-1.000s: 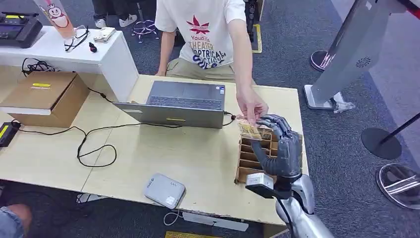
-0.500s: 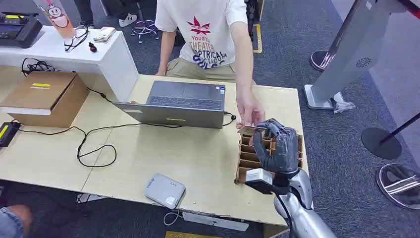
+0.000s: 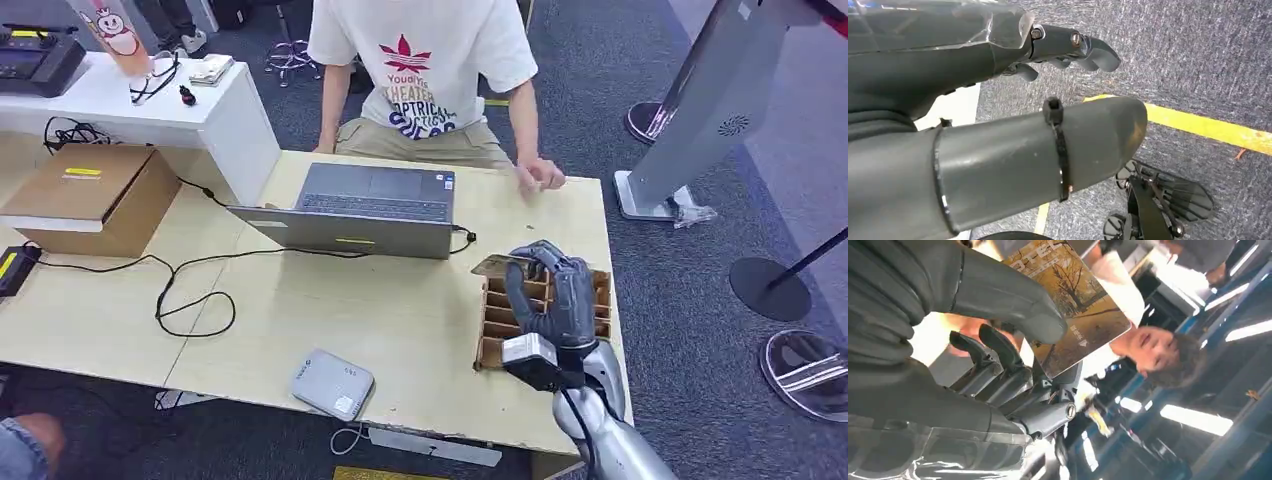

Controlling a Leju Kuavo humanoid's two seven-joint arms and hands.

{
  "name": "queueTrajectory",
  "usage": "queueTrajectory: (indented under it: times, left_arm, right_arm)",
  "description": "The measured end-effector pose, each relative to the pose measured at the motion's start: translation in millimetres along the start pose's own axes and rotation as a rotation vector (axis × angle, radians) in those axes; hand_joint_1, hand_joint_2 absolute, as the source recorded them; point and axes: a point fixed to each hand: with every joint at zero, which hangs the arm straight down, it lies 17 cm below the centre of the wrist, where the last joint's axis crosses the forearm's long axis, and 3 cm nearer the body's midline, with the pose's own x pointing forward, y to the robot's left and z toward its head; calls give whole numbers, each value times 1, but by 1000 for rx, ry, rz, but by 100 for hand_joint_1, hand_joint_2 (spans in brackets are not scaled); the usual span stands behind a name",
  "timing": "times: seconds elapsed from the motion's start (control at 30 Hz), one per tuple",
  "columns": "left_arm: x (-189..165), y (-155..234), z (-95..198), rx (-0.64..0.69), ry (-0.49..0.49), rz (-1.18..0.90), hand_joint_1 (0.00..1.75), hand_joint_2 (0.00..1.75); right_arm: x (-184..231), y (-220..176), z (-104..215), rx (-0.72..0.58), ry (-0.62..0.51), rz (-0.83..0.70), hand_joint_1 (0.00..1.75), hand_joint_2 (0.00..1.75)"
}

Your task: Pass the card to the sensor for recognition and then transmit it.

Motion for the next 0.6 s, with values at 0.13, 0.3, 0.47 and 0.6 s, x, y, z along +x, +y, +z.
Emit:
queueTrajectory:
  times: [0.13,0.3,0.47,0.6]
  left_arm:
    - [-2,1,0,1,6,6,0,0]
    - [-3,1,0,0,10,10,0,0]
    - [-3,2,-1,-3,11,9,0,0]
    - [-2,2,-1,-7,10,9,0,0]
  right_arm:
    - [3,11,-2,55,42,-211,175,175]
    - [16,27,-2,140,74,-493,175,175]
    - [35,35,1,234,74,-724,175,175]
    - [48,37,6,295,68,-841,175,175]
